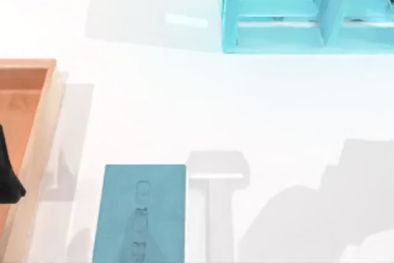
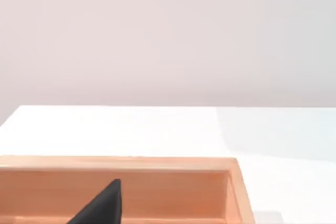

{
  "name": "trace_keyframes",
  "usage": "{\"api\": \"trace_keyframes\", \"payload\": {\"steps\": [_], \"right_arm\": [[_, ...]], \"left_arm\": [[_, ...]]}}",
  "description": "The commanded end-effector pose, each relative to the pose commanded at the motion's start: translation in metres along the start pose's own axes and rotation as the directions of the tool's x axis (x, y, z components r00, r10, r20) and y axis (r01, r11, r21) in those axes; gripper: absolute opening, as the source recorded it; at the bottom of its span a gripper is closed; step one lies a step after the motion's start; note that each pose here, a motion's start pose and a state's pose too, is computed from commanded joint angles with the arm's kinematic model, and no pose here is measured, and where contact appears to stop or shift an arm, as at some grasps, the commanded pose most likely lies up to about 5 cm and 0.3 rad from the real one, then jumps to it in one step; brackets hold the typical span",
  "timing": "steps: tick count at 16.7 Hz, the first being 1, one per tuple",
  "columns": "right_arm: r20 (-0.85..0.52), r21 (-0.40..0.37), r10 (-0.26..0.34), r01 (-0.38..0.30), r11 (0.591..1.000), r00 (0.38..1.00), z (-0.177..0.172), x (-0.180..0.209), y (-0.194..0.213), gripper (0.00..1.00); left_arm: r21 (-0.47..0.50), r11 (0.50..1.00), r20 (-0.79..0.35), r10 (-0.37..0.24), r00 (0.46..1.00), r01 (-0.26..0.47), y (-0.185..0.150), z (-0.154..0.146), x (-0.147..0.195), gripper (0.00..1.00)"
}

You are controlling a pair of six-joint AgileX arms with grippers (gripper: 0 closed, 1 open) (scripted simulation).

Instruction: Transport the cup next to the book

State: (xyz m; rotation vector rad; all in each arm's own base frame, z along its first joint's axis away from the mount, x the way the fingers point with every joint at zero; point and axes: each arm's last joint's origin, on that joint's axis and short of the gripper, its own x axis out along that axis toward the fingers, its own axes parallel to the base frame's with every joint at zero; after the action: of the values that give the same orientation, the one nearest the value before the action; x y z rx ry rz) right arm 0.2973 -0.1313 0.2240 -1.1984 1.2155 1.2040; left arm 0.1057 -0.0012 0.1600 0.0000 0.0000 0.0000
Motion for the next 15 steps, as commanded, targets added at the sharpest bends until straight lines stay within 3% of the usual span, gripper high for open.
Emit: {"api": "trace_keyframes", "payload": {"steps": [8, 13, 15], "right_arm": [[-0.003, -0.001, -0.007, 0.007, 1.0, 1.0, -0.001, 0.084, -0.001, 1.0], [-0.002, -0.001, -0.003, 0.003, 1.0, 1.0, 0.0, 0.088, 0.0, 1.0], [-0.002, -0.001, -0.003, 0.003, 1.0, 1.0, 0.0, 0.088, 0.0, 0.85]], "left_arm": [[0.0, 1.0, 0.0, 0.0, 1.0, 0.0, 0.0, 0.0, 0.0, 1.0], [0.0, 1.0, 0.0, 0.0, 1.0, 0.0, 0.0, 0.0, 0.0, 1.0], [0.0, 1.0, 0.0, 0.0, 1.0, 0.0, 0.0, 0.0, 0.0, 1.0]]}}
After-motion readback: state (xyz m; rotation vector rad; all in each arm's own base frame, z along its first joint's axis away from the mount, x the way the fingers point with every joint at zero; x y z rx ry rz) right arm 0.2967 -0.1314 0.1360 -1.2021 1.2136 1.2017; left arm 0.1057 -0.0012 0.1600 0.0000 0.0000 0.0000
